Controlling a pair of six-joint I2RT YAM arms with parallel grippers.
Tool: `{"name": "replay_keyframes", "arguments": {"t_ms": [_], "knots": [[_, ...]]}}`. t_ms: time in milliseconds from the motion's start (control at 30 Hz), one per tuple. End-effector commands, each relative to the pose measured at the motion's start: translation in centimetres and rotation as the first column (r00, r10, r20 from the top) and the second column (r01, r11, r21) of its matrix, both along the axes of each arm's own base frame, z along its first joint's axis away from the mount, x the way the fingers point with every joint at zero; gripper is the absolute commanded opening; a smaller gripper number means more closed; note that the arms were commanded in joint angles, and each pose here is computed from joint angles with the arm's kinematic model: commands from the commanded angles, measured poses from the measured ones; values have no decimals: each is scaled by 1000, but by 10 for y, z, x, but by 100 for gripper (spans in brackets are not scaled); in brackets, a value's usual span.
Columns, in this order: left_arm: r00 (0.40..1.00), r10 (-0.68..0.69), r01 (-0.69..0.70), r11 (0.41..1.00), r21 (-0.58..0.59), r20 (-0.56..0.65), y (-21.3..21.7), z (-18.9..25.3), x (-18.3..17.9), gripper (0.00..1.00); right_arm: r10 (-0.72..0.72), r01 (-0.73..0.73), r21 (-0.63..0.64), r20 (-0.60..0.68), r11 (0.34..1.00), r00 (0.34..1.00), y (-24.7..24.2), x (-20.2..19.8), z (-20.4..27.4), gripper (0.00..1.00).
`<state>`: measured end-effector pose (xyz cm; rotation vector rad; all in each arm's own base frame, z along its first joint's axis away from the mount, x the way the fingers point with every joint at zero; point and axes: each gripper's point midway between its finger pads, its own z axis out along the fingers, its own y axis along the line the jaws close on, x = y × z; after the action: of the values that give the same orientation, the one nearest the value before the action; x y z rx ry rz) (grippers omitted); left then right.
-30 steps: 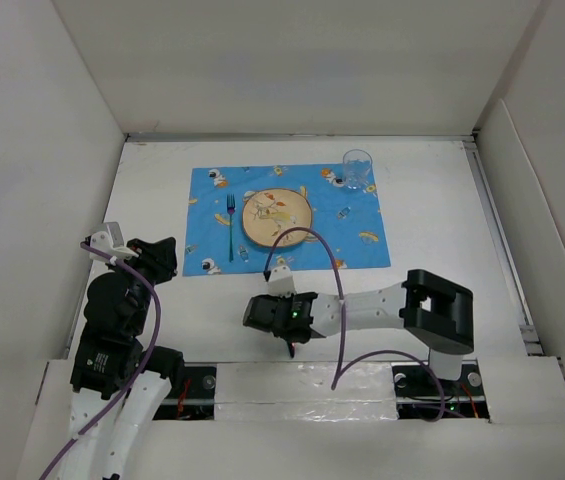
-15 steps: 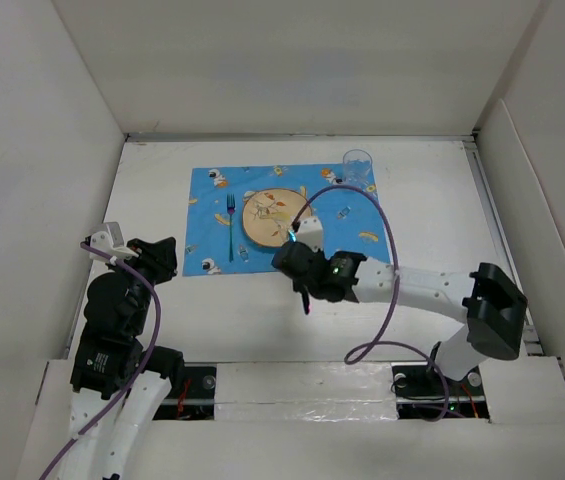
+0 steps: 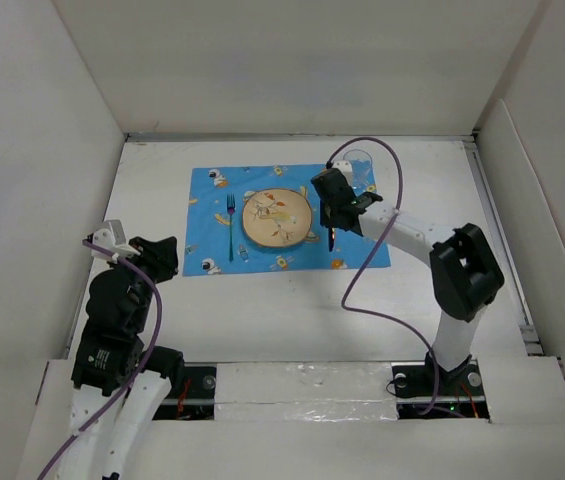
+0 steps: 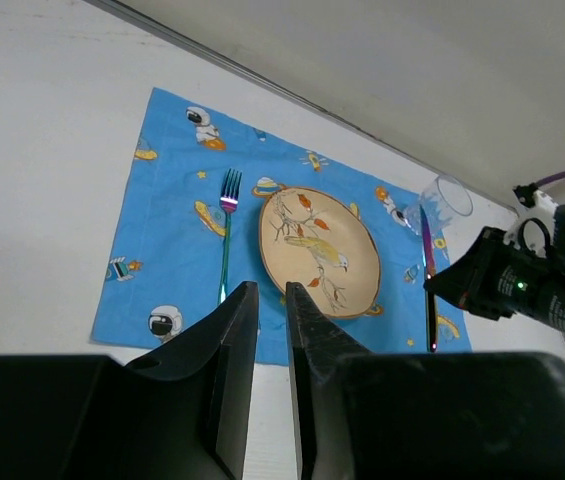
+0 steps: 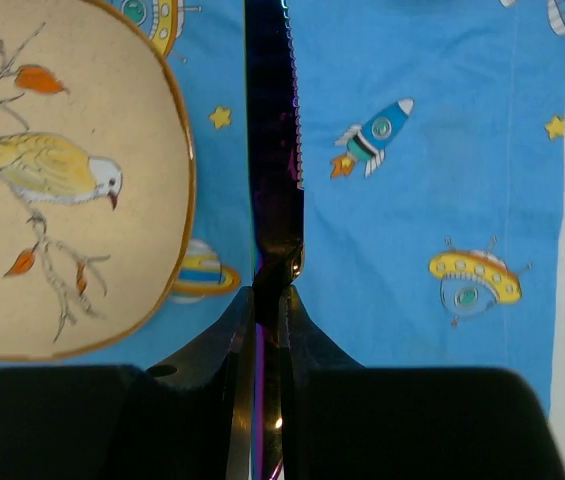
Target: Set the dinner table for one person
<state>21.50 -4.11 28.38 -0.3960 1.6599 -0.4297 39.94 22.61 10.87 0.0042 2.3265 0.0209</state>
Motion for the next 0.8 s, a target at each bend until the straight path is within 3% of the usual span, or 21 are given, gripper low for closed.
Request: {"name": "replay_keyframes", "arguments": {"t_ms": [0,267,767], "knots": [[1000,4,-4,1000,8,20,0,5,4,15,73,-75,38,47,996,996,15,31,8,0],[1000,9,-9,1000,10,3,0,1,7,16,80,-81,47,9,996,997,10,56,-16,0],[1000,-13,13,1000,18,-19,-5,-4,11,17,55,-53,48,-28,997,998,4,62,-40,0]]}}
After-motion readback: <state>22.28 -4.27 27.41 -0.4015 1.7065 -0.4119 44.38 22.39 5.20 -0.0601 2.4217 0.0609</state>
